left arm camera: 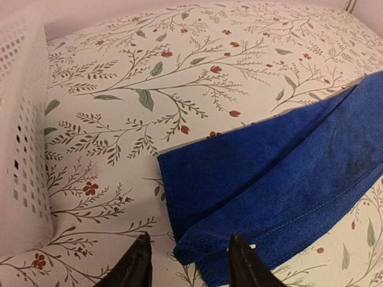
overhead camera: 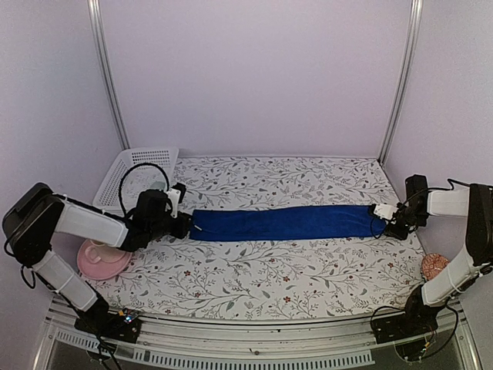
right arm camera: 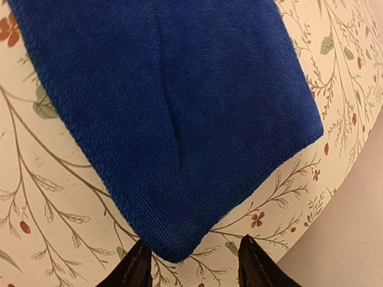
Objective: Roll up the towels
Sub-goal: Fold the towel at the center of the board, then move the towel to the center of the board.
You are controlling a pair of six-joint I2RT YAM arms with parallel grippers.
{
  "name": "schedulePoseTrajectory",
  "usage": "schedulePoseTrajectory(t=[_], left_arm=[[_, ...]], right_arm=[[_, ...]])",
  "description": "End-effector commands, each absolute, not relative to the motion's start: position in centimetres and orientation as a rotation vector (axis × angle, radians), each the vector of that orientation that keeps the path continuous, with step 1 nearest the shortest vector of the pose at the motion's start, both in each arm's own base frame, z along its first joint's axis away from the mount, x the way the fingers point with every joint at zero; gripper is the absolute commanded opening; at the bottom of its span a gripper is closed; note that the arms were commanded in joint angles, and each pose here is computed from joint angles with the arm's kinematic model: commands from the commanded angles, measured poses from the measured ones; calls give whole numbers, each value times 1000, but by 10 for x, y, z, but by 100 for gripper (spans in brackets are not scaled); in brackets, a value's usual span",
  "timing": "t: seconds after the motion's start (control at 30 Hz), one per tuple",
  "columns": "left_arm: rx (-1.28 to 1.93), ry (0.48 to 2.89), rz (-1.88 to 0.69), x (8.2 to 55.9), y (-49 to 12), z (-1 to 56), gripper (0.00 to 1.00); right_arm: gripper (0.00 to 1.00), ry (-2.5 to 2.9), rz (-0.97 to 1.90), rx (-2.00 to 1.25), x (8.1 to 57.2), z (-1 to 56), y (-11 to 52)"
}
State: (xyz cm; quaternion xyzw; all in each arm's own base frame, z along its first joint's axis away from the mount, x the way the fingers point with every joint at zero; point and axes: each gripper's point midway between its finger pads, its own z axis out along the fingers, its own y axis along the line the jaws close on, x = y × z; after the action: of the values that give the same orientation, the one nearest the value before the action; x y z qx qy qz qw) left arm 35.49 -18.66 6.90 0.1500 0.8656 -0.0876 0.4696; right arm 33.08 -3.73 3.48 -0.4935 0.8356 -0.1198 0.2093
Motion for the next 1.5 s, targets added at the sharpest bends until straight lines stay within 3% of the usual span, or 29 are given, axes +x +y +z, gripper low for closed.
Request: schedulePoseTrajectory(t=[0.0, 0.1, 0.27, 0.43, 0.6, 0.83, 1.0, 1.47], left_arm=[[356, 2089, -245, 350, -185, 86, 47], [312, 2070, -206, 354, -176, 97, 57], [202, 2015, -166, 361, -159, 124, 62], [225, 2070, -172, 375, -170, 113, 56], [256, 2165, -170, 402, -191, 88, 51], [271, 2238, -136, 426, -192, 61, 52], [280, 2280, -132, 431, -191, 45, 51], [294, 2378, -3, 433, -180, 11, 53]], right_arm=[[58, 2324, -401, -1371, 333, 51, -46], [71, 2350, -395, -1345, 338, 64, -55], [75, 2338, -380, -1249, 357, 91, -61], [72, 2351, -243, -1125, 378, 99, -40], [61, 2462, -145, -979, 404, 80, -25], [66, 2570, -123, -796, 433, 60, -35], [63, 2647, -203, -690, 449, 41, -53], [67, 2700, -423, -609, 458, 13, -84]])
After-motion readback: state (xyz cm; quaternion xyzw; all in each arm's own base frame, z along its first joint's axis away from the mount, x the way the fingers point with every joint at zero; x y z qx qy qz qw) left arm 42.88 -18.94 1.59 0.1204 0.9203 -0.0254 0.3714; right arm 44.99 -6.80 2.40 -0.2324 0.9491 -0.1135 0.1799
